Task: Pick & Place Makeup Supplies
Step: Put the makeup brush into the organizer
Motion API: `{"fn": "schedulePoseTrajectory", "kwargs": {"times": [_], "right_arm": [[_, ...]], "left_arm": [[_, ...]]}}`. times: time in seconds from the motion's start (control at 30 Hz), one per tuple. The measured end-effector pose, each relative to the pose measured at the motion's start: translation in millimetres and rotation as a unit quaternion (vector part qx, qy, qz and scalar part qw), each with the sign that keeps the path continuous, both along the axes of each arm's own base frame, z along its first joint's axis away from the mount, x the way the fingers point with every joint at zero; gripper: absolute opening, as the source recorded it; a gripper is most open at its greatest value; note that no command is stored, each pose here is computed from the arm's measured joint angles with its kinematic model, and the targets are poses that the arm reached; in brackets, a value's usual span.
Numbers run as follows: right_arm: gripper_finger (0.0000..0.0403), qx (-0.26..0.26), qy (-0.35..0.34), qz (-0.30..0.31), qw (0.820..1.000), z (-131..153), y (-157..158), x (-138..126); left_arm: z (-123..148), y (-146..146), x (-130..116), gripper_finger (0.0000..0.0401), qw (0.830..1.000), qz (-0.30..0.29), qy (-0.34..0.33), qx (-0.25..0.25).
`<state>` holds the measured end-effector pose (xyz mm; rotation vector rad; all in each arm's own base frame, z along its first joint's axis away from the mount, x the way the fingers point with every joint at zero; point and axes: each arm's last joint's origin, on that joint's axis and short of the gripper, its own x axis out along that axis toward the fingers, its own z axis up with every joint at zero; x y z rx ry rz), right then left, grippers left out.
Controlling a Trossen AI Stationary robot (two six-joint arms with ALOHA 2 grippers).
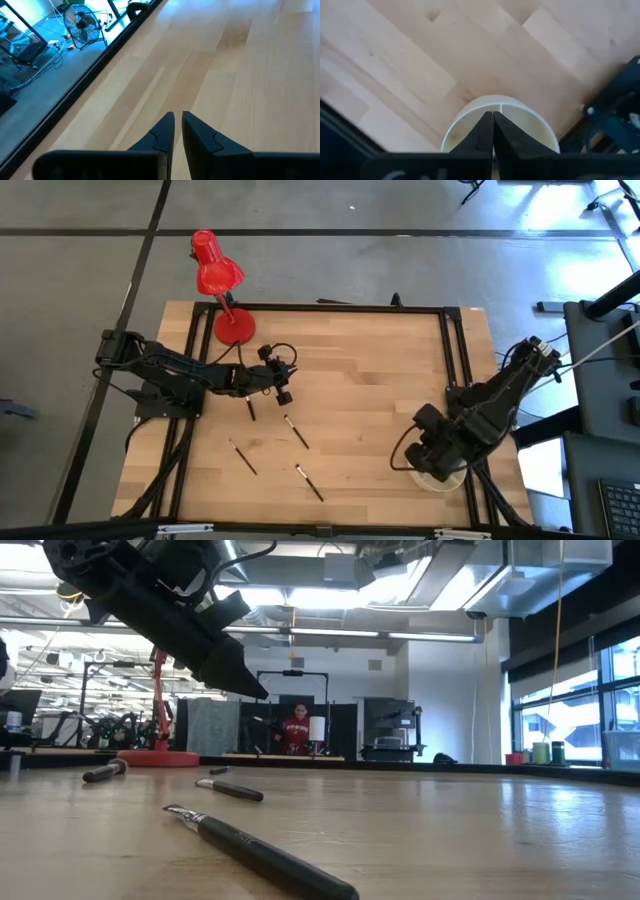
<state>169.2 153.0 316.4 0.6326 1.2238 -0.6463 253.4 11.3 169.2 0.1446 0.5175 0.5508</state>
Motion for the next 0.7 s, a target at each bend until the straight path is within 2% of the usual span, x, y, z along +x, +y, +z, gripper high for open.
{"fn": "schedulePoseTrajectory", "kwargs": {"times": [0.1, 0.23, 0.47, 0.7], "right_arm": [[0.0006, 0.010, 0.029, 0.001, 1.000, -7, -6, 4], [0.0008, 0.053, 0.062, 0.016, 0.997, -17, -9, 11], [0.0011, 0.133, 0.052, 0.062, 0.988, -22, -11, 28], [0.0011, 0.186, 0.156, 0.029, 0.970, -22, -15, 16]], "left_arm": [[0, 0, 0, 0.0031, 1.000, 0.000, 0.000, 0.000], [0, 0, 0, 0.0031, 1.000, 0.002, 0.002, 0.005], [0, 0, 0, 0.0031, 1.000, -0.001, 0.005, 0.009], [0, 0, 0, 0.0031, 1.000, -0.002, 0.006, 0.010]]}}
